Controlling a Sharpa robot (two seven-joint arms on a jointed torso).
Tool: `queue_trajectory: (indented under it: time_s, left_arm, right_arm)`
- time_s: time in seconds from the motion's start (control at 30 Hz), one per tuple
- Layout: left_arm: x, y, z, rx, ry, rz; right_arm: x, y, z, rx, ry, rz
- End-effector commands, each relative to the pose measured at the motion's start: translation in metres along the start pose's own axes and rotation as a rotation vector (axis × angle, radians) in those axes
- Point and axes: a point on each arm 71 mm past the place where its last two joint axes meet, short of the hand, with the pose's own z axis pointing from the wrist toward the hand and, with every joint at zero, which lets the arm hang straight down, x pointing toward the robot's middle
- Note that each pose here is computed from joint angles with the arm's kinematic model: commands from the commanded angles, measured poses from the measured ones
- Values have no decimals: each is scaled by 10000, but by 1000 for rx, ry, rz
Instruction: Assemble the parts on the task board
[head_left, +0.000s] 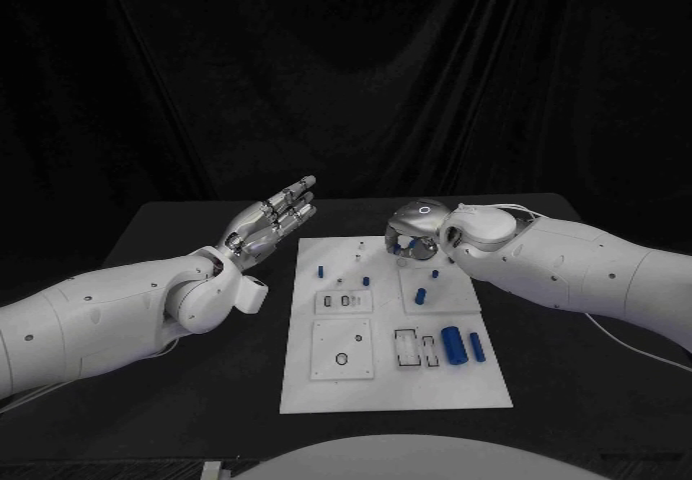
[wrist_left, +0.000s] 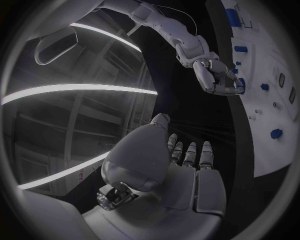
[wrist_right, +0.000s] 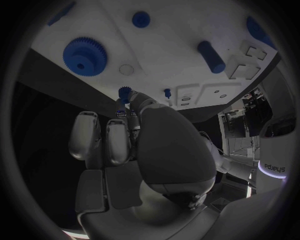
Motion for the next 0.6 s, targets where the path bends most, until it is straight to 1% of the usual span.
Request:
queue_trajectory:
  time_s: [0.03, 0.37, 0.6]
  left_arm:
    - [16, -49, 1, 72, 12, -12]
    - [22, -45, -1, 66, 16, -16]
    - [15, -54, -30, 59, 12, -15]
  right_arm:
    - [-85, 41, 50, -13, -42, 11]
    - [-176, 173, 272, -44, -36, 2]
    - [-212, 219, 398, -49, -35, -8]
